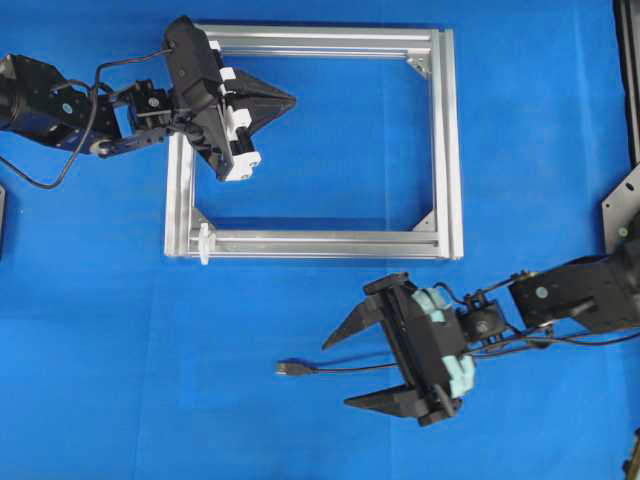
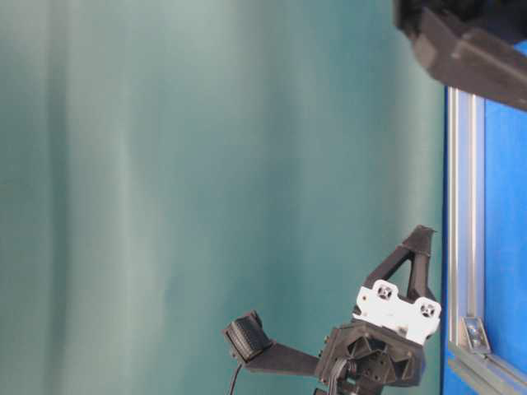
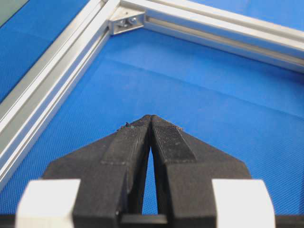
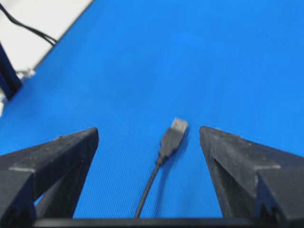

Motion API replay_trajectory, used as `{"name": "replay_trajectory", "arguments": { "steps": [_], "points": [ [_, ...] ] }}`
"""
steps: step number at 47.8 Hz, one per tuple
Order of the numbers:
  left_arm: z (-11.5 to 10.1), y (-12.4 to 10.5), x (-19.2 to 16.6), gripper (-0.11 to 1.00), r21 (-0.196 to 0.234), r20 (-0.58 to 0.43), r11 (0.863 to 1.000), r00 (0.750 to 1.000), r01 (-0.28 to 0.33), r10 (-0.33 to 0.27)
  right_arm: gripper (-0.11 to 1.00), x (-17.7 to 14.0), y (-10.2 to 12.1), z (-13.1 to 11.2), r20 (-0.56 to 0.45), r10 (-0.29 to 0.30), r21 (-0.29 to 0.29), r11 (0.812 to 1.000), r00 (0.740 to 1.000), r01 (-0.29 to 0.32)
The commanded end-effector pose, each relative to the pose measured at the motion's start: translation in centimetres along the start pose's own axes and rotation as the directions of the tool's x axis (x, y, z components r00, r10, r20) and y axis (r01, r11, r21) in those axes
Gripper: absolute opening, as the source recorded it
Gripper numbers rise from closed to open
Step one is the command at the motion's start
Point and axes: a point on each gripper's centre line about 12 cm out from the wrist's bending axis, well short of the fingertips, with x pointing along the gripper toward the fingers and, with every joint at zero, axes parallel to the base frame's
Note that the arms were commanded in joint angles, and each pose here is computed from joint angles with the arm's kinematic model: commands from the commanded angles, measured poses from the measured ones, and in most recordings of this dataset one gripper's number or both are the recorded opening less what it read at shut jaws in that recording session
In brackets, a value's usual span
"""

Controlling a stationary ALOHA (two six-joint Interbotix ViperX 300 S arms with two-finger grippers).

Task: Insert the wire through the string loop located on the left side.
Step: 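Open the right gripper and lower it over the black USB cable, then close the right gripper on the cable just behind the USB plug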

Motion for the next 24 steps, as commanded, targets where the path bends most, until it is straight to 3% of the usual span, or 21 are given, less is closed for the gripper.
{"name": "replay_trajectory", "arguments": {
  "steps": [1,16,24],
  "points": [
    [1.7,-0.1,0.0,0.00,0.001,0.049,1.000,0.999,0.003,-0.003,0.91,0.6,0.0,0.3,0.007,-0.006,0.009,1.000,1.000,0.006],
    [1.6,-0.1,-0.1,0.00,0.000,0.047,1.000,0.999,0.003,-0.003,0.91,2.5,-1.0,-3.2,-0.082,-0.054,0.057,0.997,0.995,0.059],
    [1.6,-0.1,-0.1,0.00,0.000,0.047,1.000,0.999,0.003,-0.003,0.91,2.6,-1.1,-3.6,-0.093,-0.060,0.064,0.996,0.994,0.066]
  ]
}}
